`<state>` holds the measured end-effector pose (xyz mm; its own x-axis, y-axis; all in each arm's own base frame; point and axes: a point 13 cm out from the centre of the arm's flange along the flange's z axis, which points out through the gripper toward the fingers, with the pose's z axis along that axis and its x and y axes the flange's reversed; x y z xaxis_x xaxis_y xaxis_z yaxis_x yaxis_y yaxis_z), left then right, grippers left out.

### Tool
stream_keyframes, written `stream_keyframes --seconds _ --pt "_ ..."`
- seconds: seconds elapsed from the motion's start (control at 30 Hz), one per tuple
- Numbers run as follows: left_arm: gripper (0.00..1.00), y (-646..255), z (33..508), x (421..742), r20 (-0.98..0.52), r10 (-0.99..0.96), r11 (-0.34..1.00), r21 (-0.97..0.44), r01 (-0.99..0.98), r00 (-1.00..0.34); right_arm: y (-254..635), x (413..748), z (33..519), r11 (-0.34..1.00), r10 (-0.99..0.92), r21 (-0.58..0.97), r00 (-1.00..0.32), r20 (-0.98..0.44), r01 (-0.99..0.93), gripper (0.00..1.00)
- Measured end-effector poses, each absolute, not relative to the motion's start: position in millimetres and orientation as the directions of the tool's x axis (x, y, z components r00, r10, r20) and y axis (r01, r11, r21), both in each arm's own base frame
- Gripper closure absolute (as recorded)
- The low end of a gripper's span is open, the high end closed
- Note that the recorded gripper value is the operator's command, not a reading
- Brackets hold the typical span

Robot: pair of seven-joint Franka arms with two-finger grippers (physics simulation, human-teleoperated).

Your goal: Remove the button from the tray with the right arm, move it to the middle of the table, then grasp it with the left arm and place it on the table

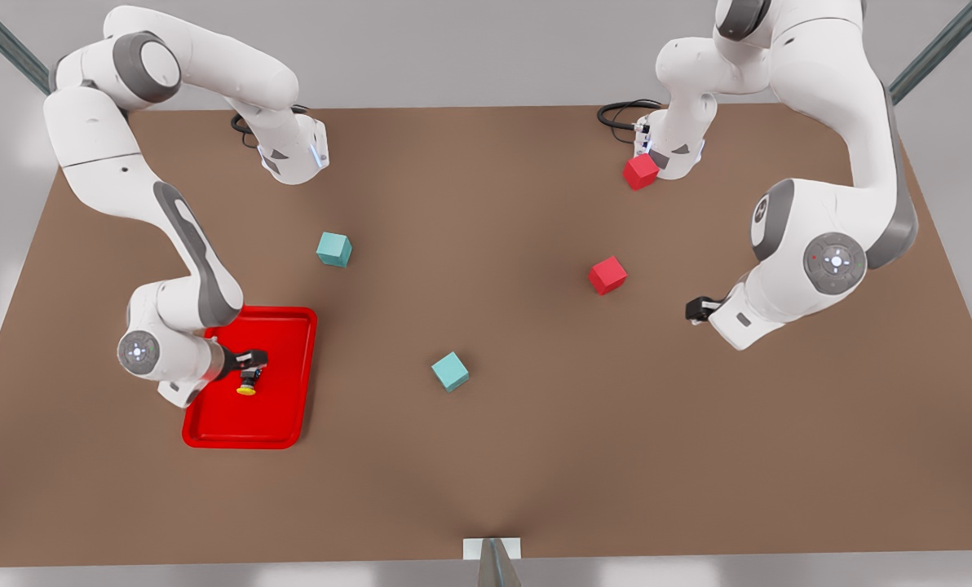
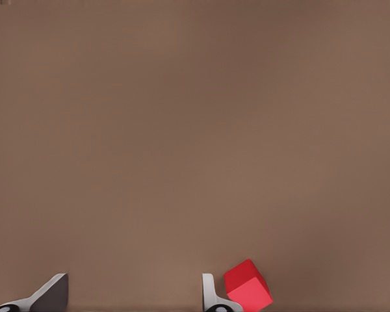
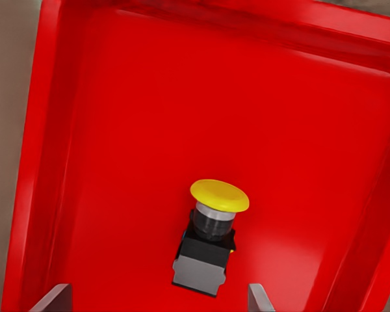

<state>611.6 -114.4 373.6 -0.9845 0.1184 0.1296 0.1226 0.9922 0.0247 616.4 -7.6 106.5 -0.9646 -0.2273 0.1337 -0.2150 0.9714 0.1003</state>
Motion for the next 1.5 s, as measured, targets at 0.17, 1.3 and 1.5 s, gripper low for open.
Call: stream_keyframes --seconds 0.17,1.3,1.5 --pt "0.0 -116 372 612 0.131 0.116 0.992 0.025 0.12 -0.985 -25 613 90 0.974 -0.215 0.091 -0.972 0.093 -0.207 0.0" --pt "0.0 -119 367 611 0.14 0.112 0.993 0.03 0.118 -0.984 -17 593 52 0.966 -0.256 0.051 -0.965 0.052 -0.254 0.0" --pt "0.0 -120 366 611 0.141 0.114 0.992 0.03 0.119 -0.983 -8 588 39 0.967 -0.248 0.069 -0.967 0.064 -0.243 0.0"
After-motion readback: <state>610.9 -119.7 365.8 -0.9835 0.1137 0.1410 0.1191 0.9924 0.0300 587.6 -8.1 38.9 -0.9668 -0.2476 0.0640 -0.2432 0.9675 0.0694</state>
